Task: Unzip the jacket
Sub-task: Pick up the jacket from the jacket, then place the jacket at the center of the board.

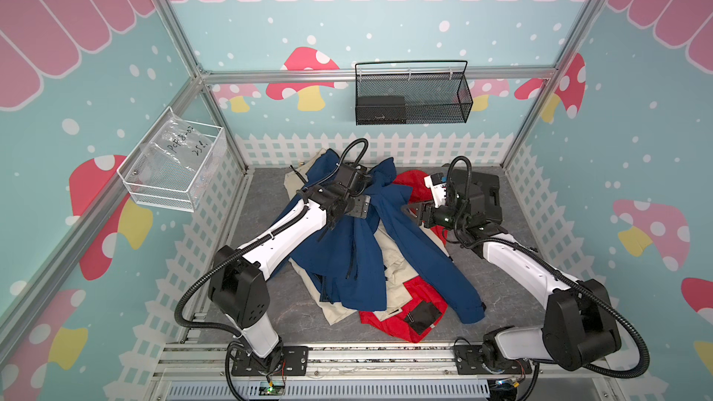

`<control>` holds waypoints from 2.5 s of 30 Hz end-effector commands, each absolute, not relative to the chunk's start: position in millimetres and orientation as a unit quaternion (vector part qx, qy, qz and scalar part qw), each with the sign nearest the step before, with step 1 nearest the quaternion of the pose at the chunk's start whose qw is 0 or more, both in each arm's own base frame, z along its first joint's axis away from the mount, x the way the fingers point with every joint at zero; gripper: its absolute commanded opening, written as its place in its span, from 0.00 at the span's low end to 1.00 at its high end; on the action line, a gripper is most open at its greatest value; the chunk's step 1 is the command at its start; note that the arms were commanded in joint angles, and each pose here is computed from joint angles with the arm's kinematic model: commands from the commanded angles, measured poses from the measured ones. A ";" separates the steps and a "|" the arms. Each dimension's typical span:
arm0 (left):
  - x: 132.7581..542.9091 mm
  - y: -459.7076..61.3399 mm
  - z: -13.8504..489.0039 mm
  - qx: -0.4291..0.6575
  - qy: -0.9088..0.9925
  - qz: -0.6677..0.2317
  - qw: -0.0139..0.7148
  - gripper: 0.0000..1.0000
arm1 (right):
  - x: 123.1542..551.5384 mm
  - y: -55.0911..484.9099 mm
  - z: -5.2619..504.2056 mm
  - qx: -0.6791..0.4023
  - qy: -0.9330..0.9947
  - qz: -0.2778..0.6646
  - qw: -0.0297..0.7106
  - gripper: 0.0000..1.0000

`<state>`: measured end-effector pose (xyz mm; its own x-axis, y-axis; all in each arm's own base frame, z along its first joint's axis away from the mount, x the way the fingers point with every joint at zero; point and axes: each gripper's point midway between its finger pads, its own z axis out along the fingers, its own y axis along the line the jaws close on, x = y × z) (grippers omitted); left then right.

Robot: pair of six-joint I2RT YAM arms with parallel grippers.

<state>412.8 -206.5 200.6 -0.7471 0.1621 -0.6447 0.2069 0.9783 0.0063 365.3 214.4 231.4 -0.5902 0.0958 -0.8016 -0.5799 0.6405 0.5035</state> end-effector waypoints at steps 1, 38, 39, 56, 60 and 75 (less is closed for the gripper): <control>421.1 -197.6 195.5 0.096 0.940 -0.034 0.327 0.72 | 361.6 208.4 237.0 -0.159 0.793 0.390 0.440 0.62; 373.5 2.0 481.0 -0.094 0.807 -0.023 0.583 0.00 | 361.0 184.3 217.1 -0.140 0.816 0.355 0.434 0.61; 369.4 12.2 472.4 -0.102 0.813 -0.008 0.573 0.00 | 360.6 184.3 216.7 -0.140 0.816 0.355 0.433 0.61; 352.9 105.3 388.1 -0.178 0.846 0.126 0.487 0.00 | 357.3 185.7 204.6 -0.139 0.821 0.361 0.419 0.61; 360.4 99.5 398.7 -0.160 0.838 0.111 0.510 0.00 | 359.1 186.5 204.4 -0.138 0.821 0.363 0.418 0.60; 350.0 104.1 283.8 -0.186 0.882 0.112 0.419 0.07 | 355.7 187.4 189.2 -0.139 0.825 0.366 0.407 0.60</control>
<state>349.1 99.0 270.0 -0.6504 -0.2216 -0.7266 -0.3901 0.9182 0.0691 355.2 186.9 195.4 -0.6291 0.0796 -0.7733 -0.5175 0.6994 0.4930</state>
